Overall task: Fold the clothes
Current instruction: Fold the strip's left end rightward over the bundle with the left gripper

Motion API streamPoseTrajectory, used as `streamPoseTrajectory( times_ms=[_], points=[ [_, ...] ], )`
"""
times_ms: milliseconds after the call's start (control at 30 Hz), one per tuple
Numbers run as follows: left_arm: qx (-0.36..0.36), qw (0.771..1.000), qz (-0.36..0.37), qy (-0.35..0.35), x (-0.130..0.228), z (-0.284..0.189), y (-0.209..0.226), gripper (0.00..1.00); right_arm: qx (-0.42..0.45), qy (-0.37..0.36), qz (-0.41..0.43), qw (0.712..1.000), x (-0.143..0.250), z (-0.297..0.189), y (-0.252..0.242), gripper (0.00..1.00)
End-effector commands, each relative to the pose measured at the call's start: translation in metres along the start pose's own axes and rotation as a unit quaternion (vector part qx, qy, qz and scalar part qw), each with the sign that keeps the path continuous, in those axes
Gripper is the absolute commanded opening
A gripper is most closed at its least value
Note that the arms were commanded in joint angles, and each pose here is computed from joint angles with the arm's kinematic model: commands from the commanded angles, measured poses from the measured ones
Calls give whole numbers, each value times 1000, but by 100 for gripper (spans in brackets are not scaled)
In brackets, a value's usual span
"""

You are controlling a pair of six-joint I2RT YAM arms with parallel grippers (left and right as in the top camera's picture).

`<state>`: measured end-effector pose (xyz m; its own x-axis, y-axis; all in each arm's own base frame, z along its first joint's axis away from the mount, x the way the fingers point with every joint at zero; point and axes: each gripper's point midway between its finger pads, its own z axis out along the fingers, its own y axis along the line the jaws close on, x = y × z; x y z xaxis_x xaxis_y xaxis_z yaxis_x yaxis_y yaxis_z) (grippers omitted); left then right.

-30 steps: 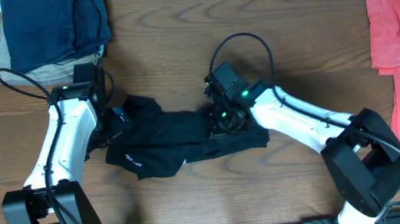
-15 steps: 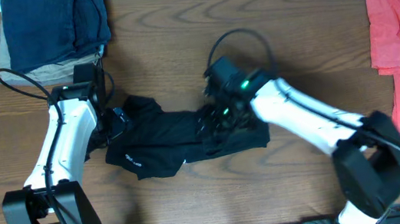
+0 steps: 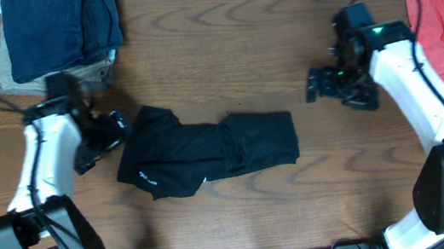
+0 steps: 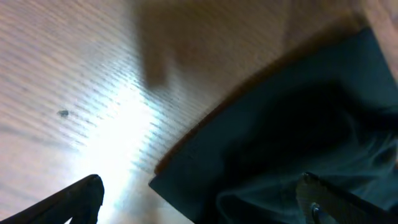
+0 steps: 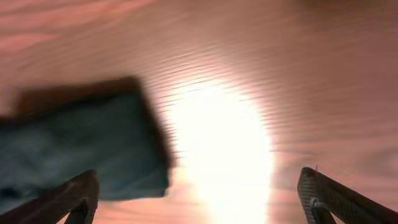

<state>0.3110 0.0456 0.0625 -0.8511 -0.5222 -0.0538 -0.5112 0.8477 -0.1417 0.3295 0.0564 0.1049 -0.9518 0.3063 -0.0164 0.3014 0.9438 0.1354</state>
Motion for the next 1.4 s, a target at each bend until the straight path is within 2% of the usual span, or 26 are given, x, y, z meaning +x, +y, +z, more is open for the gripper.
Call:
streamPoseTrajectory(
  times_ms=[0, 67, 567, 733, 967, 1033, 1133, 1367],
  points=[
    [125, 990, 49, 48, 8, 5, -18, 100, 31, -20, 17, 999, -12, -6, -26, 99],
    [152, 985, 57, 61, 10, 8, -19, 100, 31, -22, 30, 999, -16, -7, -34, 99],
    [153, 978, 67, 122, 19, 54, -11, 100, 31, -25, 43, 998, -19, -8, -42, 99],
    [190, 962, 93, 173, 40, 65, -23, 100, 31, -25, 44, 998, -20, -8, -42, 99],
    [207, 941, 129, 236, 75, 66, -46, 99, 31, -25, 43, 998, -19, -8, -42, 99],
    [204, 938, 139, 245, 82, 65, -51, 93, 31, -25, 43, 998, -19, -8, -42, 99],
    [199, 935, 149, 252, 89, 66, -58, 78, 31, -25, 43, 998, -19, -8, -42, 99],
    [194, 933, 161, 258, 95, 67, -65, 28, 31, -25, 43, 998, -19, -8, -42, 99]
  ],
)
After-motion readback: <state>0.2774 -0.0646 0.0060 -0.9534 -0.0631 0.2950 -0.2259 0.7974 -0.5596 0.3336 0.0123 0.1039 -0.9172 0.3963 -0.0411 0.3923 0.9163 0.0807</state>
